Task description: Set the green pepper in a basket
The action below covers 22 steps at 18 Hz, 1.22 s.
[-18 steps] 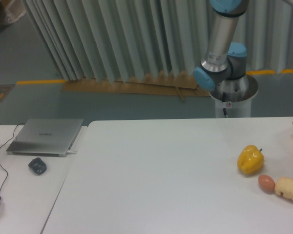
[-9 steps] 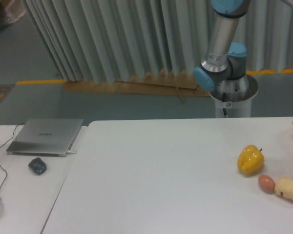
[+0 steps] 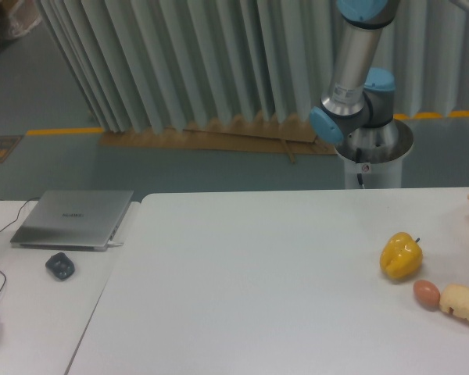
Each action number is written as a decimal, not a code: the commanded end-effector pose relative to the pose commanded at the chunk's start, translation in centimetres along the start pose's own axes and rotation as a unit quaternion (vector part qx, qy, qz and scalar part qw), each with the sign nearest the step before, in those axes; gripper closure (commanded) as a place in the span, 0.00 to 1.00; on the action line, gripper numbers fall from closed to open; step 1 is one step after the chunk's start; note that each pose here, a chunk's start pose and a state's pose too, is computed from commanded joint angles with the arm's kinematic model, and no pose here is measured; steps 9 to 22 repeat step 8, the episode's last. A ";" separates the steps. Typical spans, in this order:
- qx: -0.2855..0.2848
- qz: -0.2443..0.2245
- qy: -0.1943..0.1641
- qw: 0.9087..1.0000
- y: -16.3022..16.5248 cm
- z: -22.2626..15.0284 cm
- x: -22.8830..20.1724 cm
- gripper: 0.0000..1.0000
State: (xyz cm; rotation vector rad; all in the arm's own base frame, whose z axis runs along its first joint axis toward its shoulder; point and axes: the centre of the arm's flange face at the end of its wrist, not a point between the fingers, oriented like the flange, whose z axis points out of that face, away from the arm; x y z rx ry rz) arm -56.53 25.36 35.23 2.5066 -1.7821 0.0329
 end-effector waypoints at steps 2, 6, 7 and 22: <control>-0.002 0.001 -0.001 1.000 -0.3 -0.5 0.0 0.00; -0.007 0.011 -0.005 1.000 -1.9 -1.7 -0.8 0.00; -0.008 0.012 -0.006 1.000 -1.9 -1.8 -0.8 0.00; -0.007 0.013 -0.008 1.000 -2.1 -1.9 -0.9 0.00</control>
